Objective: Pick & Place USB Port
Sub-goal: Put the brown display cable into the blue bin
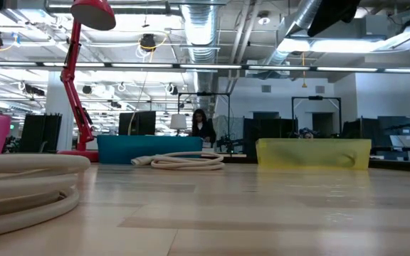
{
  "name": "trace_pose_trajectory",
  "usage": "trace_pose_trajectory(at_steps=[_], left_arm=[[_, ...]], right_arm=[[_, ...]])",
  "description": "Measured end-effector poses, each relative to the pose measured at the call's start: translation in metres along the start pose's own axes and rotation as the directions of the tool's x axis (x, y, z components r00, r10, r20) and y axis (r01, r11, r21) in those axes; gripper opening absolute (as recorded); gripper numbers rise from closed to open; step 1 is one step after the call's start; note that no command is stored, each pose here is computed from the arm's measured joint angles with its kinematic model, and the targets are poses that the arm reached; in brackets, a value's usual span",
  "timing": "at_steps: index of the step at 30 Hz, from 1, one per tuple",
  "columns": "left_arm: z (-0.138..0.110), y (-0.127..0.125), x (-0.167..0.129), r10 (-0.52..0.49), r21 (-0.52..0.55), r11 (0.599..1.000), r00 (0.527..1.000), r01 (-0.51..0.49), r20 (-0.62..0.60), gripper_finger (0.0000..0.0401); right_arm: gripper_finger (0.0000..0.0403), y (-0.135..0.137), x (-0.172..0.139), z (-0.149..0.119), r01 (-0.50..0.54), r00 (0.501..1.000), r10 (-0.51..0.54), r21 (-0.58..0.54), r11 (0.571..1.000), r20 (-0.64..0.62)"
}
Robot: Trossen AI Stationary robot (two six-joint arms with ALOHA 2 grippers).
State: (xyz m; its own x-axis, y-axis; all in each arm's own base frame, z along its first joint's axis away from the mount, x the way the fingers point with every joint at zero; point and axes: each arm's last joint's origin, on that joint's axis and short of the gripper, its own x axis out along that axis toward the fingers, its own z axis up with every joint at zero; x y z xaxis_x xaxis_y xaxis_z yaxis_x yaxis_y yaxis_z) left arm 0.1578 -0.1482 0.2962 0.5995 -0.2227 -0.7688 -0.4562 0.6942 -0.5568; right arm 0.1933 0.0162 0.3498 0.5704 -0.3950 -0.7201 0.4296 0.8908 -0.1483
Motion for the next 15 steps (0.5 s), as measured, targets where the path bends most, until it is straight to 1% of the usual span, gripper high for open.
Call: trace_pose_trajectory(at_steps=[2,4,6,10,12,15], left_arm=[[0.01,0.002,0.002,0.023,0.044,0.999,0.997,-0.026,0.069,0.0004],[0.021,0.005,0.008,0.055,0.087,0.994,0.993,-0.064,0.102,0.0004],[0.034,0.008,0.015,0.092,0.124,0.987,0.99,-0.105,0.111,0.0004],[0.063,0.017,0.03,0.128,0.172,0.975,0.987,-0.143,0.096,0.0003],[0.078,0.021,0.035,0.126,0.204,0.968,0.985,-0.148,0.116,0.0003],[0.101,0.025,0.041,0.095,0.249,0.959,0.983,-0.133,0.16,0.0003]], right_arm=[[0.0,0.0,0.0,0.0,0.0,1.0,0.0,0.0,1.0,0.0],[0.0,0.0,0.0,0.0,0.0,1.0,0.0,-0.002,1.0,0.0],[0.0,0.0,0.0,0.0,0.0,1.0,0.0,-0.001,1.0,0.0],[0.0,0.0,0.0,0.0,0.0,1.0,0.0,-0.001,1.0,0.0],[0.0,0.0,0.0,0.0,0.0,1.0,0.0,-0.001,1.0,0.0],[0.0,0.0,0.0,0.0,0.0,1.0,0.0,-0.001,1.0,0.0]])
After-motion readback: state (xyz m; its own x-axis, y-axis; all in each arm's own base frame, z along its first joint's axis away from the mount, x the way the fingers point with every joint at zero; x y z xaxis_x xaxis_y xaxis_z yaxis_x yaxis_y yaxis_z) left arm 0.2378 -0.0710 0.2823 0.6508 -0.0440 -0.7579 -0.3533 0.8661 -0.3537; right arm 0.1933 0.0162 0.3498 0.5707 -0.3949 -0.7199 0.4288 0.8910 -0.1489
